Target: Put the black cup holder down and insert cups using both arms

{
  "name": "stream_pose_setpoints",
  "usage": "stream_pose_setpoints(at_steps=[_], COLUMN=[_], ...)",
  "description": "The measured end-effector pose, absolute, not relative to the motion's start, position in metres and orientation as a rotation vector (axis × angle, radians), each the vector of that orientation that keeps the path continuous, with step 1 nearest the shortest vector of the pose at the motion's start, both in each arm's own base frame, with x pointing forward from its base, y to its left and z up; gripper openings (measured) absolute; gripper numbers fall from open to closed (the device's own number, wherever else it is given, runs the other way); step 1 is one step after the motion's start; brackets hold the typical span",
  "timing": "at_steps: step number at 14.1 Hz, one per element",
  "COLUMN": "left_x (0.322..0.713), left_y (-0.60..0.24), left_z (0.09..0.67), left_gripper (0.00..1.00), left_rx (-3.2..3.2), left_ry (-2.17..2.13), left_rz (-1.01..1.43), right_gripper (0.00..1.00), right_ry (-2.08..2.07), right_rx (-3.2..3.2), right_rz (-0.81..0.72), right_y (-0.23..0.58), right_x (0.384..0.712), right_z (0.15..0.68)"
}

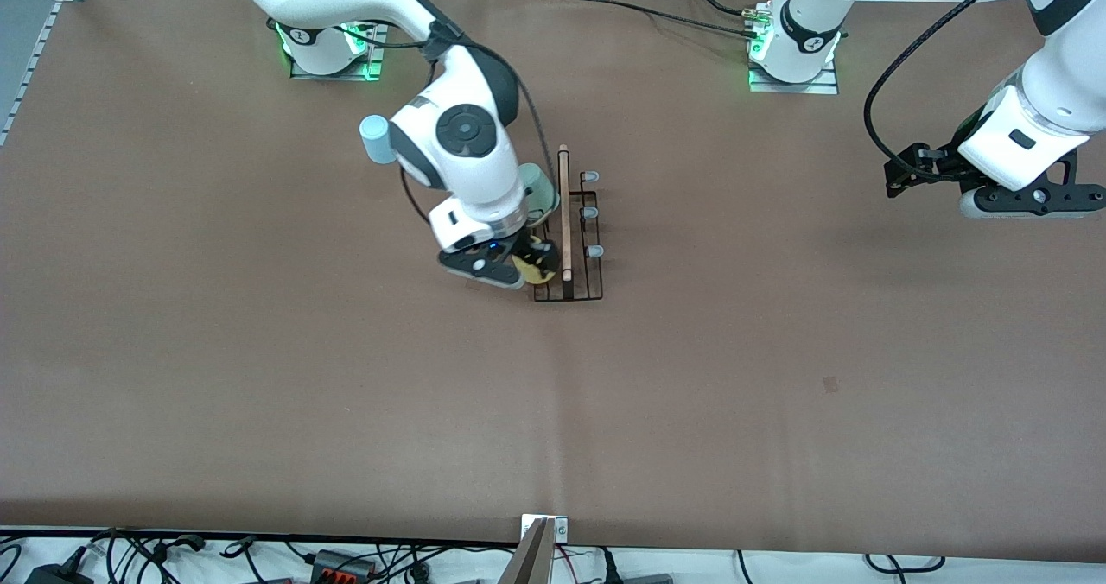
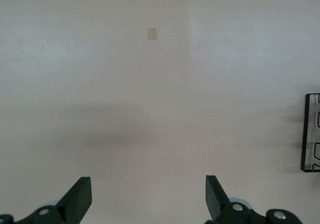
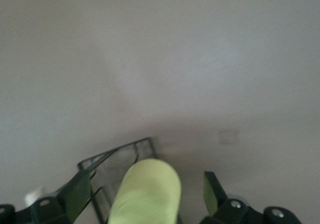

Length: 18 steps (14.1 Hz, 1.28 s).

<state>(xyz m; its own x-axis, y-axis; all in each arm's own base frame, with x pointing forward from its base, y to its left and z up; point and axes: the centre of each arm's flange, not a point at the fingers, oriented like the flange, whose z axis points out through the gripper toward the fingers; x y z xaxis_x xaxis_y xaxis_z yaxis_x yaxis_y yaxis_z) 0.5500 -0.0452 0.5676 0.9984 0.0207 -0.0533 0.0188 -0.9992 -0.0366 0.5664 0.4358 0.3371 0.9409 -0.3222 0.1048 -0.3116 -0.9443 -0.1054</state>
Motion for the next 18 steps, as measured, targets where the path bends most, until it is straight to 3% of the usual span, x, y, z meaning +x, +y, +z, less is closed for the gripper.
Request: stream_pose_setpoints(at_steps=[5, 8, 13, 18], left_x=[0.55, 0.55, 0.551, 0.551], left_y=[-0.045, -0.046, -0.046, -0.046], left_z=[0.568, 0.567, 0.567, 0.567], left_gripper=[1.0, 1.0, 1.0, 1.0], left_rx=[-3.104, -3.104, -3.104, -3.105], left_ry=[-0.03, -0.029, -0.028, -0.027], left_rz=[0.083, 0.083, 0.084, 0.085], right_gripper=[1.0, 1.0, 1.0, 1.0], right_ry=[0.347, 0.242, 0.109, 0.277], right_rx=[-3.168, -3.167, -3.226, -3.16], right_rz=[-0.156, -0.053, -0.024, -0.061], right_y=[0.287, 0.178, 0.042, -0.066], right_x=[0.625, 0.64, 0.624, 0.587], right_z=[0.409, 0.458, 0.535, 0.597])
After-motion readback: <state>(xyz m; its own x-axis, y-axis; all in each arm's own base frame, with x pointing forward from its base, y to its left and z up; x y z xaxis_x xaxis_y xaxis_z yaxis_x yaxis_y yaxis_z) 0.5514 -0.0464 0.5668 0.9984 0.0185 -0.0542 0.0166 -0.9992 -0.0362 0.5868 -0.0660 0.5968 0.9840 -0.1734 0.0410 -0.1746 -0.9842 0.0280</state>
